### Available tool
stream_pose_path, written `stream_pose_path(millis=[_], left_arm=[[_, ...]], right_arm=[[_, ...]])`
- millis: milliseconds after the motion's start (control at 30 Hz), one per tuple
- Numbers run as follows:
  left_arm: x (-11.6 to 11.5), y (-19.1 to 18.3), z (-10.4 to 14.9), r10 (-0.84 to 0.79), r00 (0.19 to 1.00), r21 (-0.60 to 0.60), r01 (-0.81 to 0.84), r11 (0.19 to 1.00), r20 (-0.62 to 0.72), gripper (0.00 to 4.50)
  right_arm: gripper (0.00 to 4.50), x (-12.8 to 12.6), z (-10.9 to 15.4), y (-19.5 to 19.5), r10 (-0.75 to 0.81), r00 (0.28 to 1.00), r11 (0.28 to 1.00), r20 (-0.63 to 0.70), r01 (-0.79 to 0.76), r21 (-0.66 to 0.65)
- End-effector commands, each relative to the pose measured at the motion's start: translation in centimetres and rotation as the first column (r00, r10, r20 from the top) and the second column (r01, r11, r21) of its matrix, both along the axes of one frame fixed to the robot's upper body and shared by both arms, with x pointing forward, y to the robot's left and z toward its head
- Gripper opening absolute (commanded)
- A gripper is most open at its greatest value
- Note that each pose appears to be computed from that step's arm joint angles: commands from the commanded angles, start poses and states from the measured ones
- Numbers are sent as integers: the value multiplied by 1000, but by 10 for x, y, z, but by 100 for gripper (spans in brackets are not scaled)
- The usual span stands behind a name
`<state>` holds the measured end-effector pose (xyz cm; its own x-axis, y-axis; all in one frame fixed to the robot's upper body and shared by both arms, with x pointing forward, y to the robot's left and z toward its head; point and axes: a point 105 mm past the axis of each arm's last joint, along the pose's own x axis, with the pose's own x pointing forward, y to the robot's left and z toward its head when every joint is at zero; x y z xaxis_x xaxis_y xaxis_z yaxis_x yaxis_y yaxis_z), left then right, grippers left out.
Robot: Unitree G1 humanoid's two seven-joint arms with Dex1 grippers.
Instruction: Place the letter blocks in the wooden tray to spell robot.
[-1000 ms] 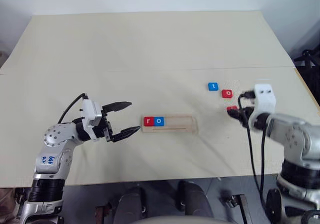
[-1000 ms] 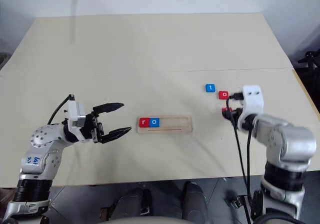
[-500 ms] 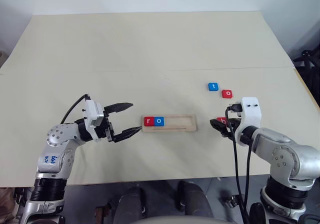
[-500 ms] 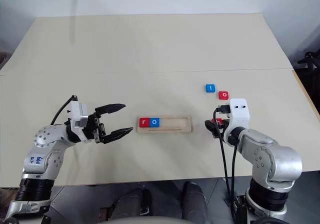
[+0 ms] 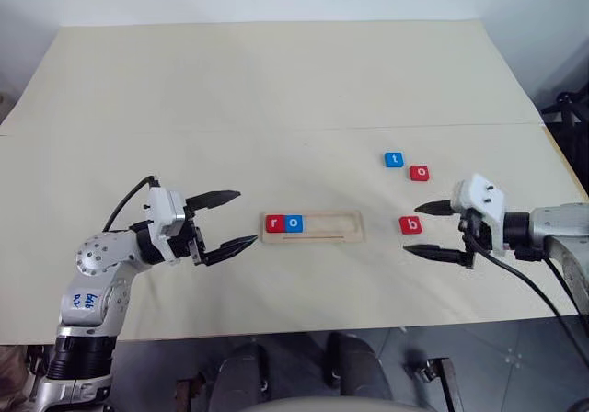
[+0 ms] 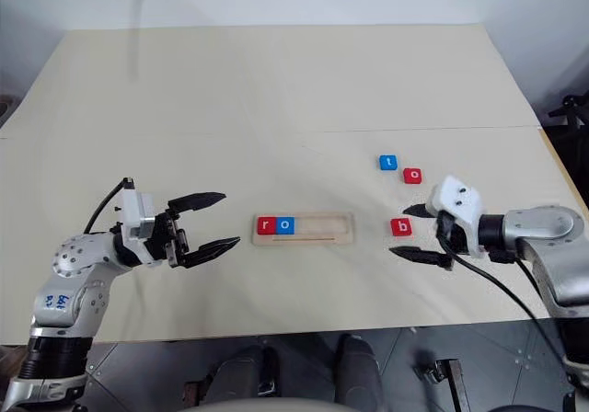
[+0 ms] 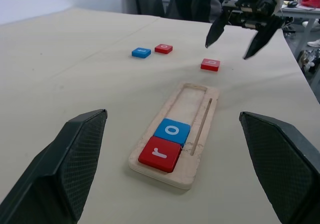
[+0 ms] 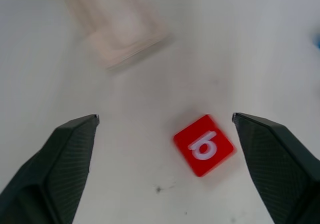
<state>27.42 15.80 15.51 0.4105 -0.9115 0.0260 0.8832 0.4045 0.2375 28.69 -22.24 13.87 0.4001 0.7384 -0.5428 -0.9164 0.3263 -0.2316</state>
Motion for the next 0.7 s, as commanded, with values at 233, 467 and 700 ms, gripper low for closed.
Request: stream_pose_path(millis=[233, 467, 700], left_arm=[[-7, -4, 11, -43, 997, 24, 42, 999, 65, 450], [-14, -11, 9, -96, 993, 32, 94, 995, 62, 450], [-15, -13, 8, -134, 990, 50, 131, 990, 50, 450]], right_arm=[[446, 28, -7, -18, 156, 987, 986, 42, -153, -73], [446, 35, -18, -16, 170, 985, 981, -15, -171, -91], [360, 41, -21, -23, 132, 990, 987, -52, -136, -86]])
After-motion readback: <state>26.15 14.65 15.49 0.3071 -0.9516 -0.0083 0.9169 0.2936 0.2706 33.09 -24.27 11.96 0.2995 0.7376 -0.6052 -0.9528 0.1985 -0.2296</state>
